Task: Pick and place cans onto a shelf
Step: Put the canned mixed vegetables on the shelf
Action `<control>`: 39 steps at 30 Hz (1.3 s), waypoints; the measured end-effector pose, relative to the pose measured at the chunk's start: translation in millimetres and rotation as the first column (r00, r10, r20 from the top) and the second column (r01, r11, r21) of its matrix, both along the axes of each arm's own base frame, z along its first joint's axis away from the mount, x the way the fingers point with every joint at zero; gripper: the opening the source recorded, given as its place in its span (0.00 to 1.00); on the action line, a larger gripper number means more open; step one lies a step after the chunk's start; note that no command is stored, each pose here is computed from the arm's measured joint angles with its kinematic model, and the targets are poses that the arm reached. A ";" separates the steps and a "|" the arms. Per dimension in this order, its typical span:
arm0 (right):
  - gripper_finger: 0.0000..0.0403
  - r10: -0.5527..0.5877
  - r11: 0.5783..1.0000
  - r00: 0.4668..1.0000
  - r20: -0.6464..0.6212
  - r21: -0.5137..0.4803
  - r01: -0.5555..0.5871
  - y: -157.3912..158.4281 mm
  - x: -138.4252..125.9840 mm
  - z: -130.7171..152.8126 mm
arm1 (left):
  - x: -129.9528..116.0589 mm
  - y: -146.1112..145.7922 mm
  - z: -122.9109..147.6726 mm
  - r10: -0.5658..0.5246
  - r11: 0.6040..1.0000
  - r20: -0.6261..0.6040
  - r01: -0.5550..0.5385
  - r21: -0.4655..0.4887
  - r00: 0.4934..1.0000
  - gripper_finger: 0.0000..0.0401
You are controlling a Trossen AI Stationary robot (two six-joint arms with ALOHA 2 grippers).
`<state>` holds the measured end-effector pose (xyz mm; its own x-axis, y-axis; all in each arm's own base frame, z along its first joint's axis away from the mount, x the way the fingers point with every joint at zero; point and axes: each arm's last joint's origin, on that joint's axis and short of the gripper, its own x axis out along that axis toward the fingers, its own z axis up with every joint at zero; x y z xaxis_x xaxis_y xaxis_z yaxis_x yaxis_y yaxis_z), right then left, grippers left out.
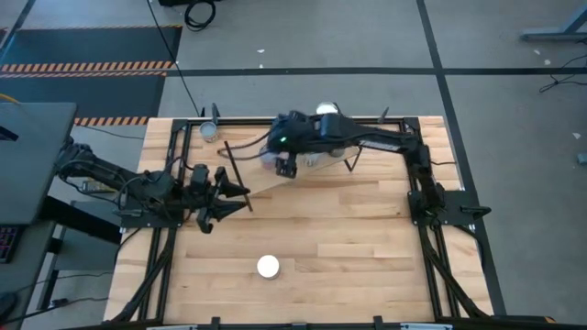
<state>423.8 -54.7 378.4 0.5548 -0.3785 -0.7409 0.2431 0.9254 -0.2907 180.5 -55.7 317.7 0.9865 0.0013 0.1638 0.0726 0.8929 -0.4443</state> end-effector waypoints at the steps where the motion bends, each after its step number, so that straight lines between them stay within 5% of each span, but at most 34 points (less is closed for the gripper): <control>1: 0.90 -0.004 1.000 0.999 0.032 -0.003 0.004 1.4 -5.6 11.2 | 1.1 1.8 -3.3 0.014 1.000 -0.033 -0.014 0.005 0.999 0.51; 8: 0.90 -0.032 0.999 0.966 0.257 0.004 0.032 15.1 -57.6 82.4 | 10.4 22.8 -28.2 0.136 0.987 -0.286 -0.154 -0.041 0.949 0.49; 12: 0.90 -0.046 0.999 0.928 0.371 0.030 0.038 22.1 -82.8 109.7 | 23.1 33.9 -18.1 0.217 0.976 -0.436 -0.208 0.068 0.873 0.44; 19: 0.89 -0.060 0.997 0.887 0.457 0.062 0.036 28.9 -104.0 129.7 | 63.0 55.6 -14.0 0.323 0.946 -0.733 -0.205 0.249 0.599 0.34; 23: 0.89 -0.052 0.997 0.889 0.455 0.067 0.024 33.8 -104.8 129.7 | 86.2 65.3 -23.5 0.329 0.941 -0.793 -0.252 0.226 0.514 0.26; 31: 0.89 -0.020 0.998 0.897 0.442 0.067 -0.011 45.1 -105.2 128.6 | 108.5 81.0 -39.2 0.311 0.921 -0.834 -0.363 0.144 0.456 0.16; 39: 0.89 -0.002 0.997 0.898 0.439 0.065 -0.030 50.6 -105.1 128.3 | 116.0 95.6 -42.0 0.344 0.910 -0.813 -0.378 0.167 0.469 0.15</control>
